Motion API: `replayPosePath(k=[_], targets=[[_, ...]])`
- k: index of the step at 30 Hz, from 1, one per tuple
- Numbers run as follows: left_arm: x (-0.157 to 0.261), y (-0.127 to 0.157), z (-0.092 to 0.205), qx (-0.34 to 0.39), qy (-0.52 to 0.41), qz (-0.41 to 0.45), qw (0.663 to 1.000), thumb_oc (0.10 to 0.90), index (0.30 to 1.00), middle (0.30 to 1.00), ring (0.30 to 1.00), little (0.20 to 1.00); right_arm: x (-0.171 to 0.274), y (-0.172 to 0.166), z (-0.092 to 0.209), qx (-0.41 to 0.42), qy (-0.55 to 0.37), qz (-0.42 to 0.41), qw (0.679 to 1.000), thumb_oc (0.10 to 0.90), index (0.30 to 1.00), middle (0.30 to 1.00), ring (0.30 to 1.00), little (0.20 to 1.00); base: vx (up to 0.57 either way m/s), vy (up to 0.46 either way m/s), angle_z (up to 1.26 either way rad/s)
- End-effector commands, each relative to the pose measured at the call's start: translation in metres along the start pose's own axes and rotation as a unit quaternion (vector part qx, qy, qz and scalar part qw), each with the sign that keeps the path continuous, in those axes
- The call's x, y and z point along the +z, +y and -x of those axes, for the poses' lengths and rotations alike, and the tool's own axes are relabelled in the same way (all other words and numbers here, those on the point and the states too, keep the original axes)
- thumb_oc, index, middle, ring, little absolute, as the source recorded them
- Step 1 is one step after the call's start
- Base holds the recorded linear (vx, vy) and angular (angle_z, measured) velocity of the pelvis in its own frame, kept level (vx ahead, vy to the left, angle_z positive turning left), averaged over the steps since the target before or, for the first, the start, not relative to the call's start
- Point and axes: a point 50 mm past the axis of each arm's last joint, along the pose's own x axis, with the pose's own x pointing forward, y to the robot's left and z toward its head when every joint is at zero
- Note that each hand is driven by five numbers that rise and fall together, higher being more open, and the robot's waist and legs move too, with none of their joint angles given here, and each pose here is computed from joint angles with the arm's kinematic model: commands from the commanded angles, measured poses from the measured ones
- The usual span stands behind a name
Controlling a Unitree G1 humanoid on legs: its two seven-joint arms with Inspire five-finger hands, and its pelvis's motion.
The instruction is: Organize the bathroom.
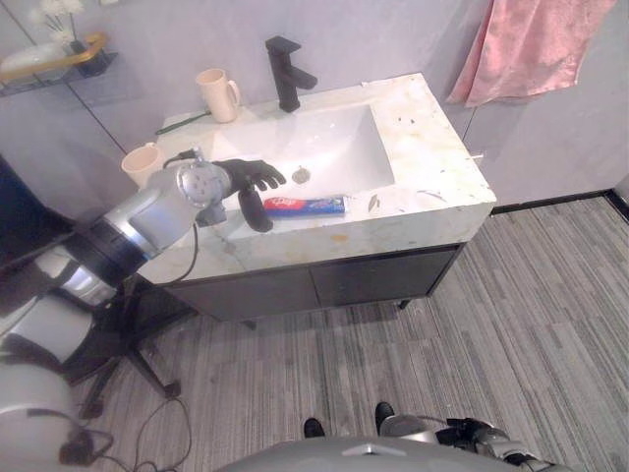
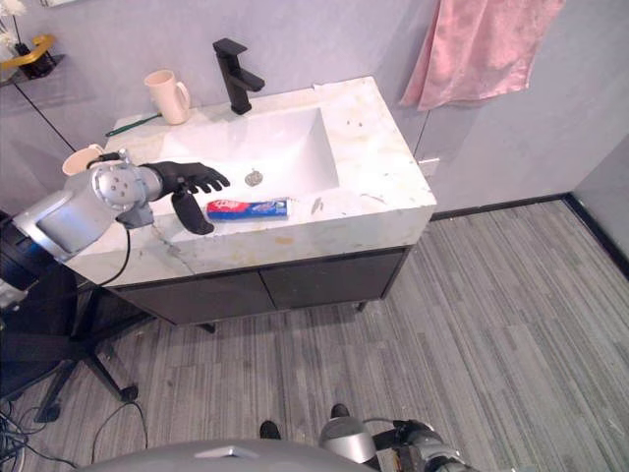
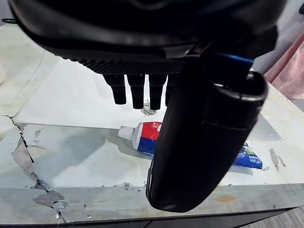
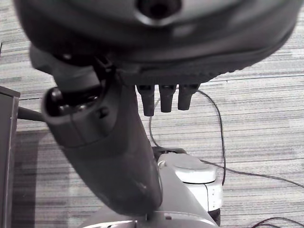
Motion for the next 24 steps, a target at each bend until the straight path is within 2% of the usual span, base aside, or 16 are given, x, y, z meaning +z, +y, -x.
replayPosePath(k=[1, 24], targets=[[0.005, 0.076, 0.033, 0.168, 0.004, -0.012, 0.986, 0.8, 0.9, 0.9, 0.9, 0.9, -0.006, -0.018, 0.001, -0.015, 0.014, -0.001, 1.0, 0.8, 0.9, 0.9, 0.9, 0.9, 0.0, 0.0, 0.0], [-0.004, 0.052, 0.016, 0.148, 0.005, 0.026, 0.989, 0.8, 0.9, 0.9, 0.9, 0.9, -0.007, -0.018, 0.001, -0.012, 0.013, 0.0, 1.0, 0.8, 0.9, 0.9, 0.9, 0.9, 0.0, 0.0, 0.0]])
